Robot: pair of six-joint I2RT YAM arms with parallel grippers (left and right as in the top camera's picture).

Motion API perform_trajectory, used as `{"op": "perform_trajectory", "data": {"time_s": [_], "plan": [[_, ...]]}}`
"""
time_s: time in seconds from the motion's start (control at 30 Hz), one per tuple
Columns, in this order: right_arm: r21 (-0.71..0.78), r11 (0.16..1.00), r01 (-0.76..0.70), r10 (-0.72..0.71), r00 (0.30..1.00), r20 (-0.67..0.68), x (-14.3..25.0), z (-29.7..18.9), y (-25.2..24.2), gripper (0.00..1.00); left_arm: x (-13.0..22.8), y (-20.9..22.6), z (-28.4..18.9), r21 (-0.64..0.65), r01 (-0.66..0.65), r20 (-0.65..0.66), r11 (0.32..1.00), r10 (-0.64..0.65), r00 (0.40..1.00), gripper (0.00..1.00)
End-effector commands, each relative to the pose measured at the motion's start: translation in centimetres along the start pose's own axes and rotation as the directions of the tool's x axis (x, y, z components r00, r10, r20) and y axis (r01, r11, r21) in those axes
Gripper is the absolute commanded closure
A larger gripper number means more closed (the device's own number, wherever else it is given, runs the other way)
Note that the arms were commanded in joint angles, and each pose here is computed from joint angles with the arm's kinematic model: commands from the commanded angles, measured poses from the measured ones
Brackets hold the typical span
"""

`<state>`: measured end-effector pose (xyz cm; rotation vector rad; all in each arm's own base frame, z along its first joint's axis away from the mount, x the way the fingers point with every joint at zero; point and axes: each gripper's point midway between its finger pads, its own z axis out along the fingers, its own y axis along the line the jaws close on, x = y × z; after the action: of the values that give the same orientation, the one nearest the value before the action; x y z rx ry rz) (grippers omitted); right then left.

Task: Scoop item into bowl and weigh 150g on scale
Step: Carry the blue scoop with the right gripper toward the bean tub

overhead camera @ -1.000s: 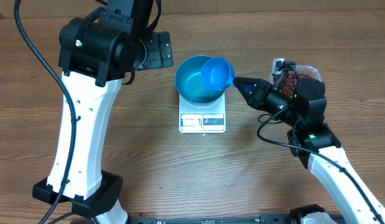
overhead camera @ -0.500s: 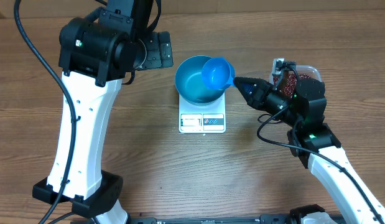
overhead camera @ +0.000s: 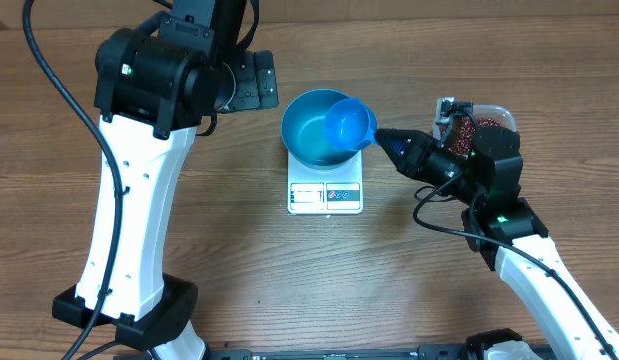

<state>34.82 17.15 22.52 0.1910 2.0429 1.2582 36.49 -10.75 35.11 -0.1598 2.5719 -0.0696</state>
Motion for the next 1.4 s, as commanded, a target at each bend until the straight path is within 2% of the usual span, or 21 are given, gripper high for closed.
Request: {"op": "perform_trajectory", "data": {"time_s": [0.0,0.23,0.63,1.03,1.37], "plan": [[-0.017,0.999,0.038,-0.037,0.999,0.031,-1.0,-0.3,1.2,0.96,-0.5,0.3,-0.4,-0.011,-0.010,0.025,1.000,0.011,1.000,0.00],[0.054,0.998,0.032,-0.035,0.998,0.048,-1.1,-0.3,-0.2,0.96,-0.5,0.3,-0.4,-0.011,-0.010,0.025,1.000,0.011,1.000,0.01],[0.189,0.977,0.100,-0.113,0.992,0.059,-1.1,-0.6,-2.9,0.96,-0.5,0.3,-0.4,-0.011,-0.011,0.025,1.000,0.011,1.000,0.00],[0.191,0.973,0.126,-0.138,0.989,0.052,-1.3,-0.7,-2.7,0.96,-0.5,0.3,-0.4,-0.011,-0.010,0.025,1.000,0.011,1.000,0.00],[0.272,0.925,0.265,-0.278,0.961,0.008,-4.2,-2.0,0.3,0.96,-0.5,0.3,-0.4,-0.011,-0.010,0.025,1.000,0.011,1.000,0.00]]}}
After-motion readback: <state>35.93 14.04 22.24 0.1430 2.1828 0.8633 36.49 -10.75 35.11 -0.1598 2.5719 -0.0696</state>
